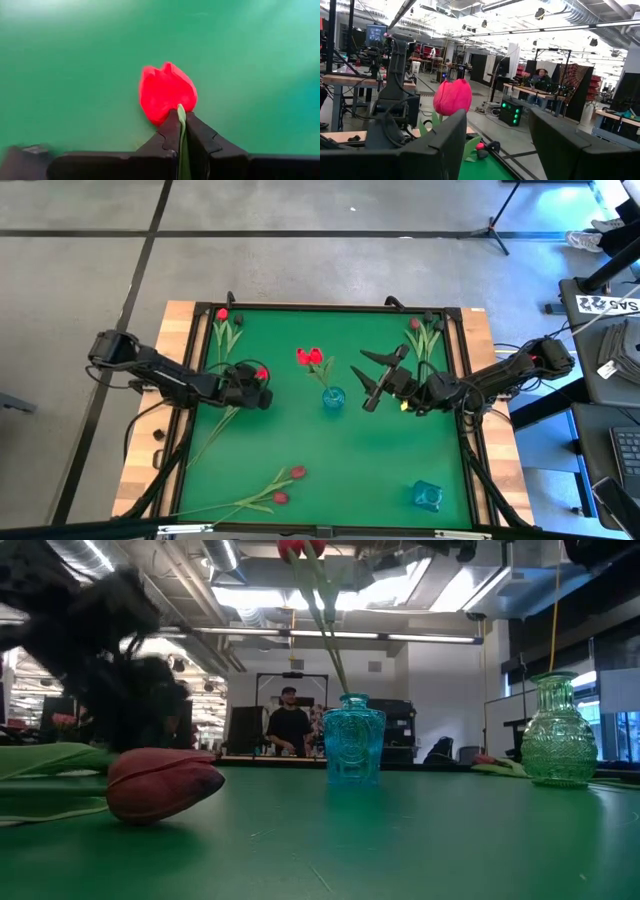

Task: Sort flowers into vase by color
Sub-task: Put the red flower in the top blue vase

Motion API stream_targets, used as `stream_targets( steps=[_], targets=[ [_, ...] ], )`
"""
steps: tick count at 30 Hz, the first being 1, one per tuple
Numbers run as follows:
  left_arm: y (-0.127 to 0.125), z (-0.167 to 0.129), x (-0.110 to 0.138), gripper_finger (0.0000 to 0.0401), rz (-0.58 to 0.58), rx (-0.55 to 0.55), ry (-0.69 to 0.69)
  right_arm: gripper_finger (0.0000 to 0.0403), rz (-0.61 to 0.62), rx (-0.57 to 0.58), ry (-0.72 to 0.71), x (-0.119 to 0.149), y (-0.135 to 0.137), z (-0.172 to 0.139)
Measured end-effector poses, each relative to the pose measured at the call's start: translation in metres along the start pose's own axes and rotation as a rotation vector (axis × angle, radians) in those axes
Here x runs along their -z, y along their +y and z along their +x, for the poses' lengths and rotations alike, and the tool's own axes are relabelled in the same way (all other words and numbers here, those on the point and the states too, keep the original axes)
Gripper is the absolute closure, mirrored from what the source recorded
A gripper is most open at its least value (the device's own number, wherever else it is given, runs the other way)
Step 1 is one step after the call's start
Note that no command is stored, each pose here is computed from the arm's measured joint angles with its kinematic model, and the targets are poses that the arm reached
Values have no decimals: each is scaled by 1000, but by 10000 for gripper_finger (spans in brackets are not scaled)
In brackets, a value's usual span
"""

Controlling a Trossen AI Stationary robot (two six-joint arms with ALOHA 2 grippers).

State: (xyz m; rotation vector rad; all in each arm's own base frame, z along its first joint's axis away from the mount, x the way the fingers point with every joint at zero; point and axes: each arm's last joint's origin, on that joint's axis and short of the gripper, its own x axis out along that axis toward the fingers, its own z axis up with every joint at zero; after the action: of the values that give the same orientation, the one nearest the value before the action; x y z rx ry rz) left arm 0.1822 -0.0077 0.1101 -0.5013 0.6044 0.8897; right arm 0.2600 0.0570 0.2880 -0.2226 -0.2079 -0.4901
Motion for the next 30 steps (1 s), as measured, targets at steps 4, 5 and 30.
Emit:
stream_targets(
  steps=[4,5,30],
  targets=[
    [-22,-24,-23,394,36,143,-85,189,-14,-8,-28,-10,1,3],
    [-27,-33,-29,395,52,182,-113,189,-23,-22,-31,-12,3,3],
    [-67,-157,-47,399,346,1228,-830,189,102,-410,5,25,96,-14]
  ],
)
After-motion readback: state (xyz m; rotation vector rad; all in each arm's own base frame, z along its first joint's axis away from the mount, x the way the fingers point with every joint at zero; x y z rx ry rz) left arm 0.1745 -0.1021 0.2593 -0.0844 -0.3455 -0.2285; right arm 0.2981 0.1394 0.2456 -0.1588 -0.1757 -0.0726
